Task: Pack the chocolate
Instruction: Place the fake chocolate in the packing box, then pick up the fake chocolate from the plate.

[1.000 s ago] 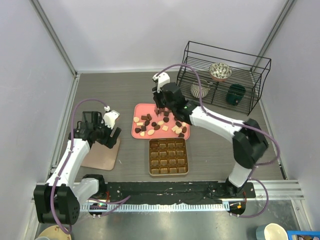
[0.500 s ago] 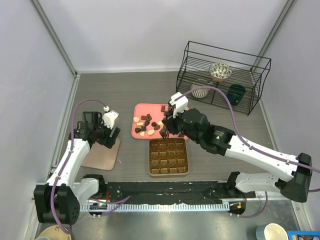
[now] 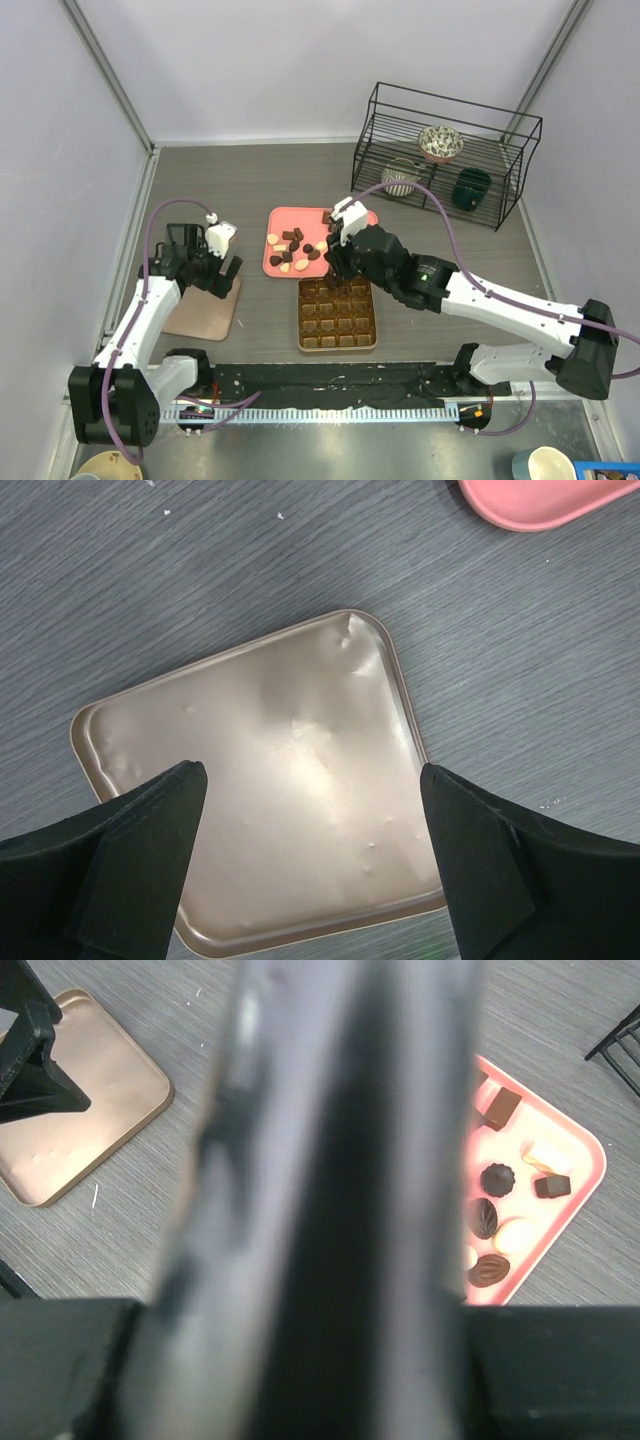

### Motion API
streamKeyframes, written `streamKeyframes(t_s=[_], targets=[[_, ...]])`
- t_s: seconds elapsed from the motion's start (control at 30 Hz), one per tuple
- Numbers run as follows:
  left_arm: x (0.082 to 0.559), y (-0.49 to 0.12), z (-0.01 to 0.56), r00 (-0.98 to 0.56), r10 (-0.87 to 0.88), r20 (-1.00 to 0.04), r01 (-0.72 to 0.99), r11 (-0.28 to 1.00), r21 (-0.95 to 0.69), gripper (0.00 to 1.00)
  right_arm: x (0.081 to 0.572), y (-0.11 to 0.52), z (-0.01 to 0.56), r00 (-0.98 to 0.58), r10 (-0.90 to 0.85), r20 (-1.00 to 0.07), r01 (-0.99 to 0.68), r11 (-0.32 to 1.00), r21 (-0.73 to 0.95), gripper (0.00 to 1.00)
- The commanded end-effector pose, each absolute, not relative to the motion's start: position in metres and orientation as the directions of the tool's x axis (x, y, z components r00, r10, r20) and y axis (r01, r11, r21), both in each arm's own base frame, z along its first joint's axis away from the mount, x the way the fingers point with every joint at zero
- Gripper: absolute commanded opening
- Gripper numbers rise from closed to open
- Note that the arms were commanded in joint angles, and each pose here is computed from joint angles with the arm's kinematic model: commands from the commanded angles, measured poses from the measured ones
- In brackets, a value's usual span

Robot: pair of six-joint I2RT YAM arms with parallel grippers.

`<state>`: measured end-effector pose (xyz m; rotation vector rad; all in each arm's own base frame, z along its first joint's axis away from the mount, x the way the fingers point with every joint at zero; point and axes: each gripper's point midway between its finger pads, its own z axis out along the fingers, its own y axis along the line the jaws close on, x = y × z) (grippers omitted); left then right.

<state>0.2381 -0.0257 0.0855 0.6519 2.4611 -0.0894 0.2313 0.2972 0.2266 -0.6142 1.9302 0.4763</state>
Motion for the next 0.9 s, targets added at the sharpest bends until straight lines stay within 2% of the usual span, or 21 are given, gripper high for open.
streamKeyframes(t_s=[0.0,0.07,0.2,0.53,0.7,0.87], targets=[[0.243,-0.025,0.092,-0.689,0.421,-0.589,0.457,0.884,0.099,0.97,0.235,0.312,0.240,-0.335,-0.147,-0.931,-0.615,0.783,0.097,0.37],[0.244,-0.024,0.094,-0.686,0.422,-0.593,0.454,0.885,0.103,0.99,0.237,0.315,0.235,-0.343,-0.152,-0.927,-0.612,0.785,0.097,0.42],[0.244,-0.025,0.096,-0.680,0.420,-0.601,0.455,0.884,0.102,1.00,0.239,0.317,0.236,-0.340,-0.146,-0.929,-0.609,0.787,0.100,0.44],[0.242,-0.022,0.094,-0.675,0.434,-0.596,0.459,0.880,0.121,1.00,0.250,0.325,0.280,-0.251,-0.090,-0.964,-0.612,0.786,0.086,0.43],[0.244,-0.021,0.096,-0.675,0.432,-0.598,0.452,0.883,0.128,1.00,0.272,0.339,0.304,-0.173,-0.097,-0.980,-0.598,0.801,0.026,0.42],[0.245,-0.019,0.097,-0.675,0.435,-0.596,0.447,0.884,0.140,1.00,0.313,0.362,0.296,-0.167,-0.112,-0.980,-0.596,0.803,0.010,0.42]])
